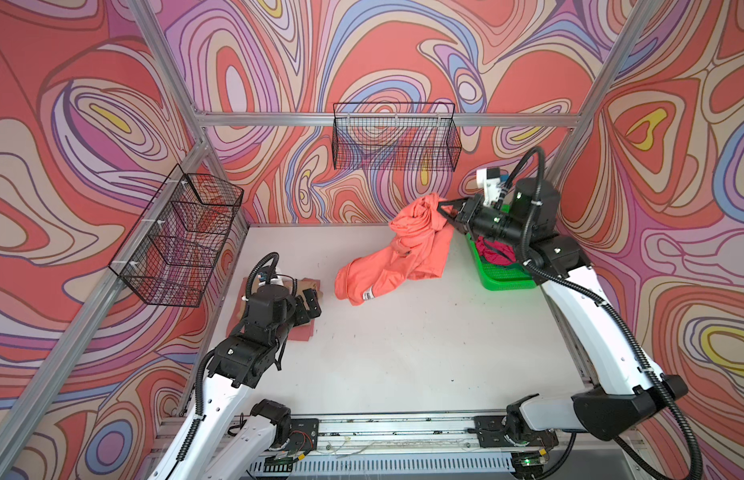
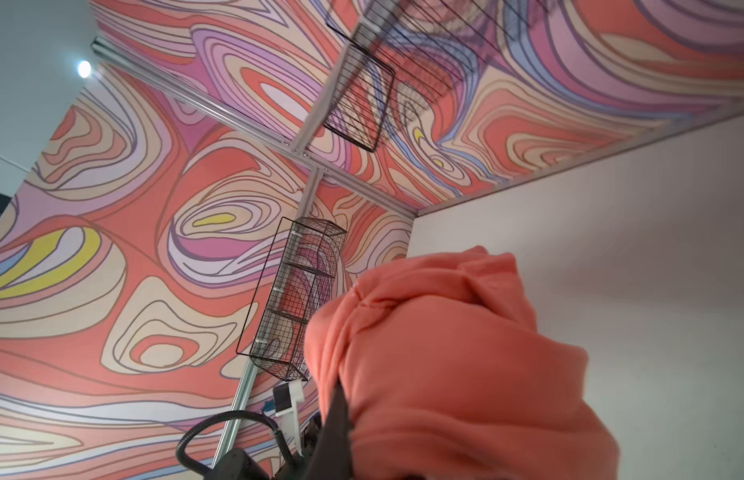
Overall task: Fold and stack the t-shirts
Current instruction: 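Lower the coral shirt onto the table with the right gripper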
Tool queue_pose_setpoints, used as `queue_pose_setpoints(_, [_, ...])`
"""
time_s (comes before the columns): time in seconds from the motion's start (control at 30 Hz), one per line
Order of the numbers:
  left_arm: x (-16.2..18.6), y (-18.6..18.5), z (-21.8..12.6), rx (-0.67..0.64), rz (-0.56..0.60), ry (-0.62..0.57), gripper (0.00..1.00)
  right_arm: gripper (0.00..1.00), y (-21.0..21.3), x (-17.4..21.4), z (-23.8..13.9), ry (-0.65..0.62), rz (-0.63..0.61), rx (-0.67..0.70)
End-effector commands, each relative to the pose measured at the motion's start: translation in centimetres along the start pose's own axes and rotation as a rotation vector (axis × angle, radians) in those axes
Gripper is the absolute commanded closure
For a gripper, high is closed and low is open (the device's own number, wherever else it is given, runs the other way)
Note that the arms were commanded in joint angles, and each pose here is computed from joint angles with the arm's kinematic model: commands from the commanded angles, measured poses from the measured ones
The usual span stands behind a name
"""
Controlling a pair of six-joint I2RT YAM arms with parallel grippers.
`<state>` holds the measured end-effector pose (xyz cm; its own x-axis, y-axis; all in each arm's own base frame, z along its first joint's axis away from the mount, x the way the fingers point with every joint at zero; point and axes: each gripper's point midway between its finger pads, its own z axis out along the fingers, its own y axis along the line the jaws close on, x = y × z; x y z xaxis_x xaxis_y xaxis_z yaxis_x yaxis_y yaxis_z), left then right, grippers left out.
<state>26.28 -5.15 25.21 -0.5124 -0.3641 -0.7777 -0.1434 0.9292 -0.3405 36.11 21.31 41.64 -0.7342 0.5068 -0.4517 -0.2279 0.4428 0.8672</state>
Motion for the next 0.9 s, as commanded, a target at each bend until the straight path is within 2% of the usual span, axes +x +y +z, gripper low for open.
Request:
queue_pose_setpoints(0.0, [0.5,-0.3,0.4,0.019,0.013,0.015,0.0,1.0,-7.5,4.0,1.8,0.036,0.109,0.062])
queue_pose_setpoints(0.07, [0.7,-0.5,0.6,0.027,0.013,0.029,0.0,0.99,-12.9,7.2,1.8,0.053,0.198,0.149])
queue_pose_setpoints(0.1, [0.8,-0.7,0.7,0.031,0.014,0.037,0.0,0.94,-15.3,8.7,1.6,0.057,0.24,0.187])
queue_pose_setpoints(0.17, [1.0,-0.8,0.9,0.034,0.014,0.047,0.0,0.76,-18.6,10.8,0.8,0.063,0.286,0.26])
queue_pose_setpoints(0.27, [1.2,-0.9,1.2,0.036,0.016,0.061,0.0,0.51,-20.6,10.4,-1.3,0.01,0.233,0.414])
queue_pose_setpoints(0.37, [1.4,-1.2,1.5,0.041,0.016,0.078,0.0,0.32,-21.4,7.3,-5.0,-0.125,0.109,0.637])
queue_pose_setpoints(0.47, [1.4,-1.1,1.6,0.036,0.018,0.084,0.0,0.27,-21.9,5.3,-8.0,-0.187,0.013,0.826])
queue_pose_setpoints(0.57, [1.4,-0.9,1.6,0.026,0.021,0.083,0.0,0.26,-22.0,5.1,-8.3,-0.168,-0.038,0.874])
queue_pose_setpoints(0.67, [1.4,-1.0,1.7,0.026,0.022,0.084,0.0,0.27,-20.6,6.9,-5.0,-0.061,-0.111,0.776])
queue_pose_setpoints(0.87, [1.6,-0.8,1.8,0.015,0.028,0.094,0.0,0.34,-20.9,12.7,0.3,0.187,-0.284,0.784])
